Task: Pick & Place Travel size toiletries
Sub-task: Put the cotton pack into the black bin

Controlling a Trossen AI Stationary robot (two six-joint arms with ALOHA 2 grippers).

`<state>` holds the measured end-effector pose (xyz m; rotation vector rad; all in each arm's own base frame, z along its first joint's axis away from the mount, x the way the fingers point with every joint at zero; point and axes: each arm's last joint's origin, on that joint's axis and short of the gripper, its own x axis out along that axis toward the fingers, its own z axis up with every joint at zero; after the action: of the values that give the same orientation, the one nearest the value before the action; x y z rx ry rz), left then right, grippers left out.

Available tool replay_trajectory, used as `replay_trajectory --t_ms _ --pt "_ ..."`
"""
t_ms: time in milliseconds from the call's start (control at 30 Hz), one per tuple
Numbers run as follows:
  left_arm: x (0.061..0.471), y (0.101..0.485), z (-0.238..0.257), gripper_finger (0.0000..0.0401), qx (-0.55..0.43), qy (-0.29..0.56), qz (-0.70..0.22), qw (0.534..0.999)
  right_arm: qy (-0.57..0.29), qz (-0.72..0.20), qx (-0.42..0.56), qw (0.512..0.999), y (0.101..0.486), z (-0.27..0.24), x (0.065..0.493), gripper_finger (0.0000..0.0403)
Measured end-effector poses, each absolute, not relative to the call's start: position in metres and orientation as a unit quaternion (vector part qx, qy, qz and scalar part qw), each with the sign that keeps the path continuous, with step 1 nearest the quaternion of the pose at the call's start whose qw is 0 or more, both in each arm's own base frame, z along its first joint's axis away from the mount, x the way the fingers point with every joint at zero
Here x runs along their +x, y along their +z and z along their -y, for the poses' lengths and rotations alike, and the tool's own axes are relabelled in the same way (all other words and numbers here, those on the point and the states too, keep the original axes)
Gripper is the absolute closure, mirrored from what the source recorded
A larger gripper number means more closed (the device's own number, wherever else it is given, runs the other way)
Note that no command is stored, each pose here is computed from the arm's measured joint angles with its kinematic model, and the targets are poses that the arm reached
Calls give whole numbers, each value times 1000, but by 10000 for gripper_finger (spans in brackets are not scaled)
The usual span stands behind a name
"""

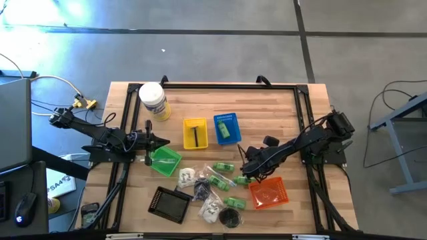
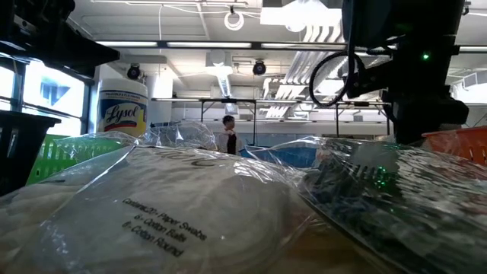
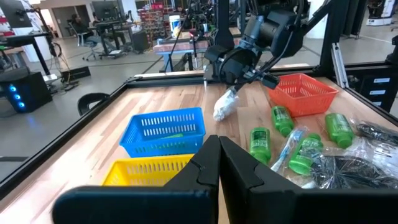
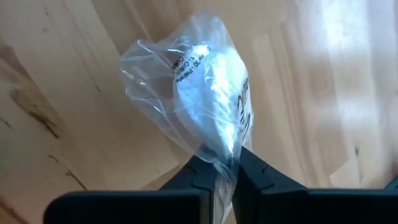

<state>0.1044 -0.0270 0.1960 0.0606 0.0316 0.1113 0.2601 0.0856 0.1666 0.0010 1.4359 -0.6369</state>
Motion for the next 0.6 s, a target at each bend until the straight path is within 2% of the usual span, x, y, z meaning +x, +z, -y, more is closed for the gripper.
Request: replay_trajectory --t_ms 133,233,433,600 --pt "104 195 27 401 32 55 -19 998 -280 -610 -2 741 187 -88 265 391" --pt "104 195 27 401 33 55 -20 998 -257 -560 -2 788 210 -92 272 392" --pt "104 195 25 401 27 94 -22 995 -136 -419 11 897 257 -106 299 392" --pt "103 195 22 401 16 139 -18 990 -35 -324 11 946 279 -118 325 394"
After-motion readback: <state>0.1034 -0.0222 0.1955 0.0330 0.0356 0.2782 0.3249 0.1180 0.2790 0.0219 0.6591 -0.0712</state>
